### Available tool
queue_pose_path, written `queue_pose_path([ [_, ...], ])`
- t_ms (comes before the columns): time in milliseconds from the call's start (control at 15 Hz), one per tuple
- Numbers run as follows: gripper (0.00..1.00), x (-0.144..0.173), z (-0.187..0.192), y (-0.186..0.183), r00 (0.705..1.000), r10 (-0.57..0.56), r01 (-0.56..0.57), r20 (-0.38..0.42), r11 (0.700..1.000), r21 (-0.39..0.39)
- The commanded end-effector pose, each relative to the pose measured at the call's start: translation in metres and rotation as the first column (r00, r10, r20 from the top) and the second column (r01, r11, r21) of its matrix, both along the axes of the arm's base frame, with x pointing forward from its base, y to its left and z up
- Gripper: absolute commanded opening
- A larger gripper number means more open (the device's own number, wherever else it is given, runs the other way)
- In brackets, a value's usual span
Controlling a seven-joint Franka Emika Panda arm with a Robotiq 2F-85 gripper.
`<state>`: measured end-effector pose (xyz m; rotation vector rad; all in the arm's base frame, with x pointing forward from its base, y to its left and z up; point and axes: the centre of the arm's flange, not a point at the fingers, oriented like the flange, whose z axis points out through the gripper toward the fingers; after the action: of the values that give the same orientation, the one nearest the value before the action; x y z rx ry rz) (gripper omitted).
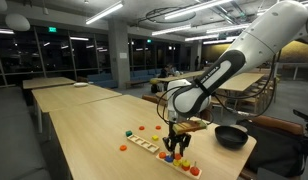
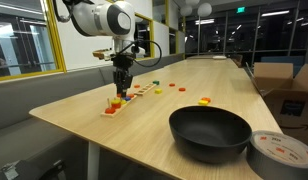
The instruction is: Put the orange object in the middle position on the wooden board
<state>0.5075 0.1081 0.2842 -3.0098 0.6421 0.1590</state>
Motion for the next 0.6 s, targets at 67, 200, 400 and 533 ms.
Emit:
queue_pose_path([
  [67, 0.25, -0.0152, -0.0005, 0.0054, 1.000, -0.013, 0.013, -0.014, 1.000, 0.001],
  [200, 0.26, -0.0169, -0.0011, 0.0049, 1.000, -0.018, 0.018, -0.016, 1.000, -0.002],
  [400, 0.75, -0.0200, -0.0033, 0.0038, 0.999, -0.033, 0.033, -0.027, 0.999, -0.005],
  [533, 0.89, -0.0242, -0.0071, 0.0029, 0.998, -0.040, 0.040, -0.039, 0.999, -0.007],
])
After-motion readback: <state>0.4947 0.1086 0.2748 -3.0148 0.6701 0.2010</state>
